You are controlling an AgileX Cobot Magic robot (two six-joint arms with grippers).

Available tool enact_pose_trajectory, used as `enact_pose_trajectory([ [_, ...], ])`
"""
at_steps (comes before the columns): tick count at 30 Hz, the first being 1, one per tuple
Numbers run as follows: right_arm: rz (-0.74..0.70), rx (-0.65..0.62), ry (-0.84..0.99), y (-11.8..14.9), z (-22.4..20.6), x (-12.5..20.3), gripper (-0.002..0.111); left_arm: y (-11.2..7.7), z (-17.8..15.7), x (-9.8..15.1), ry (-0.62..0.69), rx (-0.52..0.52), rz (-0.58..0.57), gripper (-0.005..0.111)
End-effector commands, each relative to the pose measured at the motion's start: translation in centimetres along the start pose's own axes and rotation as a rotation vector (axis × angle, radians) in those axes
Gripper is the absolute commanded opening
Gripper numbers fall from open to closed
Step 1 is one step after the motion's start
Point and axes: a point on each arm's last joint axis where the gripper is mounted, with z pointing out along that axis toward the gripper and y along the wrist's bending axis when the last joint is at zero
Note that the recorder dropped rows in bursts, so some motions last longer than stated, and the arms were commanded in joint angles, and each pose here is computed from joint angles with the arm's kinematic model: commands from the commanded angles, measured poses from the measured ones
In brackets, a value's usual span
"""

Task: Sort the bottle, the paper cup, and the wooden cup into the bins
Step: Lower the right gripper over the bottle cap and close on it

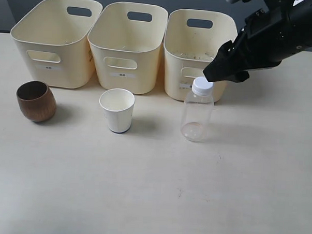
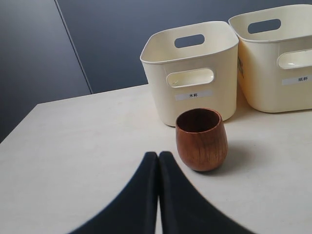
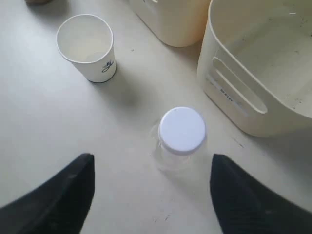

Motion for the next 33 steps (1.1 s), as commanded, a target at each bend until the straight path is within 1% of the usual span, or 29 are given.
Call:
enact_pose_trajectory([
  [1,0.011,-0.002,0.019,-0.5,1.3,0.0,0.069,0.0,0.0,-0.2,-0.007,0.004,-0.003,0.000],
  [19,0.054,0.033,0.027,-2.3,5.3,0.1,0.069,0.0,0.0,-0.2,-0.007,0.004,-0.003,0.000],
  [20,0.054,0.036,0.022,-2.3,5.3,0.1,0.070,0.0,0.0,-0.2,-0.007,0.004,-0.003,0.000],
  [24,0.069,0.039,0.011,-2.5,5.8,0.0,0.078,0.0,0.0,-0.2,-0.007,0.004,-0.003,0.000],
  [33,0.091,0.041,-0.002,-2.9,6.8,0.0,0.078,0.0,0.0,-0.2,-0.007,0.004,-0.003,0.000],
])
